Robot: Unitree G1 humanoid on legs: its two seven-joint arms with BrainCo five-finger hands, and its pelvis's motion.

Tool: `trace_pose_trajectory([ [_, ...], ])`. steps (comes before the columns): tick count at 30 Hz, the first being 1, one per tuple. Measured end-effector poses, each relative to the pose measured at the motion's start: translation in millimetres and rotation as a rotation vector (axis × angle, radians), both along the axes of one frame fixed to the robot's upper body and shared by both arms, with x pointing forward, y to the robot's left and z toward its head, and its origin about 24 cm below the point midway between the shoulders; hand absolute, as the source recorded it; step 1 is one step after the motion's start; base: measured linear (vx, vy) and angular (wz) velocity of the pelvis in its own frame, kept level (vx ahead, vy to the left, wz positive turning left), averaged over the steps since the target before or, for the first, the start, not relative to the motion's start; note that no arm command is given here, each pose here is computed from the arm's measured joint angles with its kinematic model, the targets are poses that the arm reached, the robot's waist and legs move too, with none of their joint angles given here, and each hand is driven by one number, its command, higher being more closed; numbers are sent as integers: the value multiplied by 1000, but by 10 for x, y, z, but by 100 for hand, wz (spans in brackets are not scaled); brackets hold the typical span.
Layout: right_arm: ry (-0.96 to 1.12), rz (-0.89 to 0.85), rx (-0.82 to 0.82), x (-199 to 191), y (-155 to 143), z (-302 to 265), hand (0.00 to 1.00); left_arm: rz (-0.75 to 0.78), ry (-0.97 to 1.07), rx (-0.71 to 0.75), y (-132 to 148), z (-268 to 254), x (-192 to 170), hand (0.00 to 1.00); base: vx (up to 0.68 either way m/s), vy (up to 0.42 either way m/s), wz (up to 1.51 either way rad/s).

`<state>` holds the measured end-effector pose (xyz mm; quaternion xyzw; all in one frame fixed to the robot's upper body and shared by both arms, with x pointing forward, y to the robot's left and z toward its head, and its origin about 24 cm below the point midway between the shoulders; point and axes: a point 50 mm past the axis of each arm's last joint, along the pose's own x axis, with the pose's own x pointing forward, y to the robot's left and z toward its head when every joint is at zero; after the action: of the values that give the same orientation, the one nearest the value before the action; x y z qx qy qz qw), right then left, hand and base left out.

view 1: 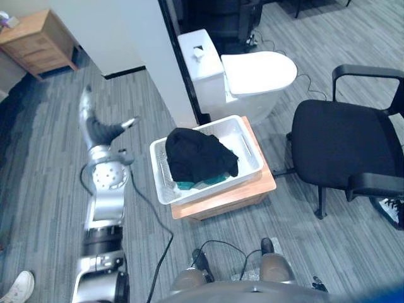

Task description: Tidy the bed and pick cloth on bed and put in laundry

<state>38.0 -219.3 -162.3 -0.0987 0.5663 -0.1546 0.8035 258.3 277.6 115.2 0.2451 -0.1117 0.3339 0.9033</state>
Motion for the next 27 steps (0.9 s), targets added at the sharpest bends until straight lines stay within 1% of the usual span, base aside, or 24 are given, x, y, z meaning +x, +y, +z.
trace_pose_trajectory([
  [2, 21, 22, -2, -20, 6, -8, 0, 49, 55, -60, 61, -219, -166, 0, 27, -15, 17],
  [4, 39, 34, 8, -41, 19, -16, 0, 109, 132, -186, 81, -551, -415, 0, 29, -20, 13],
  [5, 42, 38, 11, -41, 24, -18, 0, 122, 154, -220, 72, -639, -485, 0, 31, -18, 24],
  [7, 68, 68, 11, -62, 44, -27, 0, 168, 258, -337, -16, -989, -771, 0, 25, -13, 14],
  [11, 96, 121, 7, -59, 61, -39, 0, 245, 416, -570, -185, -1547, -1125, 0, 8, -6, 12],
  [13, 111, 170, 1, -59, 68, -42, 0, 309, 527, -731, -284, -1924, -1400, 0, -20, -16, 13],
  [14, 117, 184, 0, -65, 70, -43, 0, 353, 587, -837, -354, -2143, -1574, 0, -24, -19, 9],
  [15, 118, 184, 0, -67, 70, -44, 0, 364, 600, -851, -363, -2182, -1610, 0, -40, -21, 3],
  [16, 123, 182, 1, -80, 71, -47, 0, 421, 661, -915, -401, -2347, -1788, 0, -51, -23, 0],
  [17, 126, 178, -2, -93, 72, -49, 0, 527, 705, -1015, -446, -2511, -2017, 0, -52, -27, 0],
  [19, 130, 171, -9, -107, 70, -51, 0, 600, 747, -1091, -513, -2624, -2195, 0, -20, -12, 0],
  [20, 133, 160, -13, -127, 66, -52, 0, 653, 817, -1170, -627, -2734, -2398, 0, 0, 0, 0],
  [22, 141, 149, -13, -158, 61, -55, 0, 674, 890, -1238, -744, -2813, -2571, 0, 0, 0, 0],
  [25, 161, 138, -13, -209, 54, -65, 0, 667, 921, -1245, -752, -2822, -2659, 0, 14, -7, 4],
  [27, 170, 130, -12, -232, 46, -68, 0, 628, 954, -1218, -754, -2823, -2658, 0, 0, 0, 0],
])
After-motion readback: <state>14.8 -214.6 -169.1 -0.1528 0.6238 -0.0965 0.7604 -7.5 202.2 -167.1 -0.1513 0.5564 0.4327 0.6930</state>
